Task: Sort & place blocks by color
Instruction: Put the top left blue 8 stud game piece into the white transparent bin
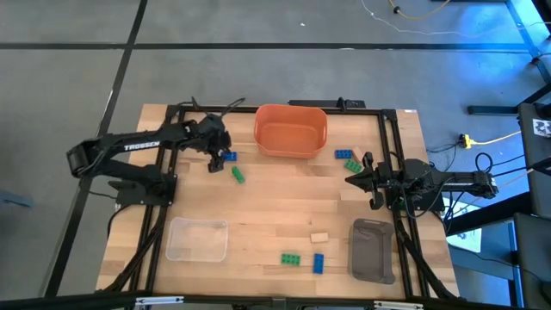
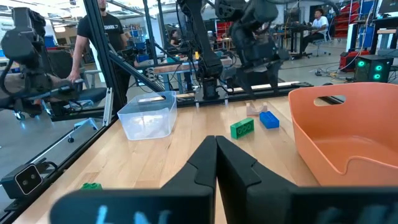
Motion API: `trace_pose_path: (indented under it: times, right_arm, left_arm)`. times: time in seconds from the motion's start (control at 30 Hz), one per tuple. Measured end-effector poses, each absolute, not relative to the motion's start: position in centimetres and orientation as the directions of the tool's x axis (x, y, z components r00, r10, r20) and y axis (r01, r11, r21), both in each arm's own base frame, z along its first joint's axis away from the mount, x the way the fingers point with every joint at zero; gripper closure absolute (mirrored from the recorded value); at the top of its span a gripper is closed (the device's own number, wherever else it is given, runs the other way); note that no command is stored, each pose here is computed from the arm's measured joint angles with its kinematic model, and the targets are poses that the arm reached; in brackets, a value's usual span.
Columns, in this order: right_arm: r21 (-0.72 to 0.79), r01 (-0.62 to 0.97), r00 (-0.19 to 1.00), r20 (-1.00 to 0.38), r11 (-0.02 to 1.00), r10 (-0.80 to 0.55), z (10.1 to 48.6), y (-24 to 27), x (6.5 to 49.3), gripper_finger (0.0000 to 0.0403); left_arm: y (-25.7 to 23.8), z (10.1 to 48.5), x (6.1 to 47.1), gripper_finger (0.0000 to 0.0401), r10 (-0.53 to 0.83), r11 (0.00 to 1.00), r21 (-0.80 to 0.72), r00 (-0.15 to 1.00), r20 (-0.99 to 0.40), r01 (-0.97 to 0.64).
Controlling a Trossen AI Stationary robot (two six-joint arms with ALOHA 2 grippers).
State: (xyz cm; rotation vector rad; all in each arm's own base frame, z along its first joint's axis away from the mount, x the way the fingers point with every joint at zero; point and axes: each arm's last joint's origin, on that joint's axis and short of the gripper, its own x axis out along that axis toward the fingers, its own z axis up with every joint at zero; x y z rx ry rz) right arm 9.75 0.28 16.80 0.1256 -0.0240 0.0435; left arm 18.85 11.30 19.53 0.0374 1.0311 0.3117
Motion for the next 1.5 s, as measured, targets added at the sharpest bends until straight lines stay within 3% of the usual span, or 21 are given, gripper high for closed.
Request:
trace_pose_path:
  times: [0.23, 0.77, 0.9, 1.07, 1.13, 1.27, 1.5]
  right_arm:
    - [0.125, -0.045, 0.999, 0.027, 0.991, 0.042, 16.8, 0.3, 9.7, 0.0393]
    - [0.125, -0.045, 0.999, 0.027, 0.991, 0.042, 16.8, 0.3, 9.8, 0.0393]
    - [0.125, -0.045, 0.999, 0.027, 0.991, 0.042, 16.8, 0.3, 9.7, 0.0393]
    - [0.125, -0.045, 0.999, 0.027, 0.991, 0.042, 16.8, 0.3, 9.7, 0.0393]
    - [0.125, -0.045, 0.999, 0.027, 0.991, 0.042, 16.8, 0.3, 9.7, 0.0393]
    - [0.125, -0.045, 0.999, 0.027, 0.991, 0.042, 16.8, 0.3, 9.7, 0.0393]
    - [0.125, -0.045, 0.999, 0.027, 0.991, 0.042, 16.8, 0.3, 9.7, 0.0393]
  left_arm:
    - [12.1, 16.8, 20.1, 0.0112, 0.186, 0.976, 0.118, 0.425, -0.886, -0.181]
    - [14.0, 13.7, 20.1, 0.0117, 0.144, 0.973, 0.073, 0.332, -0.932, -0.217]
    - [13.9, 13.6, 20.1, 0.0149, 0.137, 0.970, 0.060, 0.329, -0.934, -0.235]
    - [13.8, 13.6, 20.0, 0.0239, 0.136, 0.969, 0.060, 0.315, -0.939, -0.239]
    - [13.7, 13.9, 19.9, 0.0275, 0.153, 0.966, 0.077, 0.307, -0.939, -0.245]
    - [13.7, 15.7, 19.8, 0.0275, 0.189, 0.957, 0.096, 0.336, -0.923, -0.274]
    - [13.3, 22.6, 19.3, 0.0275, 0.296, 0.935, 0.154, 0.462, -0.836, -0.321]
